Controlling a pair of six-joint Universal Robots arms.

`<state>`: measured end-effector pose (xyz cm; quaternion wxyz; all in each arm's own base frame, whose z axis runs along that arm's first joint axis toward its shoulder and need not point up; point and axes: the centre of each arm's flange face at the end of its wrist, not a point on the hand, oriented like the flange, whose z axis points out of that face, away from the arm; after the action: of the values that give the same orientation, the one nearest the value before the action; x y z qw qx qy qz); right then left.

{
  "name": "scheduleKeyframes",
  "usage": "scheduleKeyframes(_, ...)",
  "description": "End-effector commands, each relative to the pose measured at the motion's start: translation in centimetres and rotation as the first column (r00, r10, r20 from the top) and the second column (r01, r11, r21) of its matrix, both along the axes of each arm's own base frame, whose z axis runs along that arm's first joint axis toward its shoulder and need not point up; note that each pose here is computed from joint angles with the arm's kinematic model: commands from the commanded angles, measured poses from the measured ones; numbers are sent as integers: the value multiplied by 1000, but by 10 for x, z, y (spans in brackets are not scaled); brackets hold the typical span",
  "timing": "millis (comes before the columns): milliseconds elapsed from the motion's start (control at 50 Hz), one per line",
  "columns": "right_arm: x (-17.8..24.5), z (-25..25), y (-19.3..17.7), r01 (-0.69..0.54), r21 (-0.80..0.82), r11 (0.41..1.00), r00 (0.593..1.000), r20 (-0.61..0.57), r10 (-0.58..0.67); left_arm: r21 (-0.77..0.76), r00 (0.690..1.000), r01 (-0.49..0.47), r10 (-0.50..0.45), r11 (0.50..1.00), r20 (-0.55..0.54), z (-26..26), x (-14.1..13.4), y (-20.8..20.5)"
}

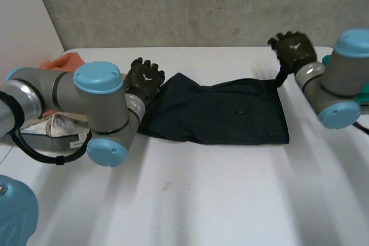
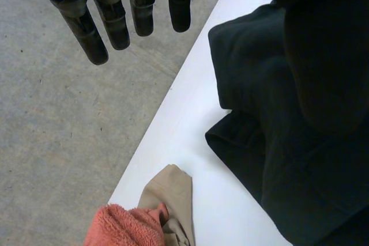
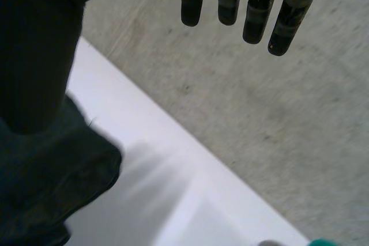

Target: Fold the laundry.

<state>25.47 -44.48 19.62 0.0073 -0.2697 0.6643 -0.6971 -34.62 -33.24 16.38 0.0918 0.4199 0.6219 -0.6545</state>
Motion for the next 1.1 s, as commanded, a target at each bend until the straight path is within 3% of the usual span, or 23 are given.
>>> scheduleKeyframes(20, -15, 65, 48, -3, -4, 1000, 1000, 1, 3, -5, 1000, -6, 6, 1000, -17, 19, 2, 20)
scheduleKeyframes(100, -25, 70, 82, -24, 80, 997, 999, -23, 26, -15, 997, -12, 11, 1000, -70, 36, 7, 28)
scheduleKeyframes(240, -43, 16, 123, -37, 366, 930, 995, -74, 69, 43, 966, -7, 17, 999, -257, 55, 20, 45)
scheduleKeyframes(400, -38, -45, 118, -74, 346, 935, 992, -70, 104, 97, 915, 82, -37, 992, -402, 57, 27, 61)
scheduleKeyframes(720, -31, -84, 84, -81, 299, 951, 990, -86, 111, 125, 918, 87, -31, 988, -396, 48, 35, 72)
scheduleKeyframes(940, -43, -57, 96, -23, 269, 963, 993, -105, 53, 110, 914, 88, -37, 990, -404, 56, 39, 77)
scheduleKeyframes(1020, -72, -41, 95, 50, 247, 968, 992, -125, -19, 93, 910, 85, -39, 992, -412, 64, 42, 80)
scheduleKeyframes(1100, -108, -37, 88, 135, 211, 968, 968, -239, -82, 88, 910, 74, -31, 993, -414, 68, 47, 81)
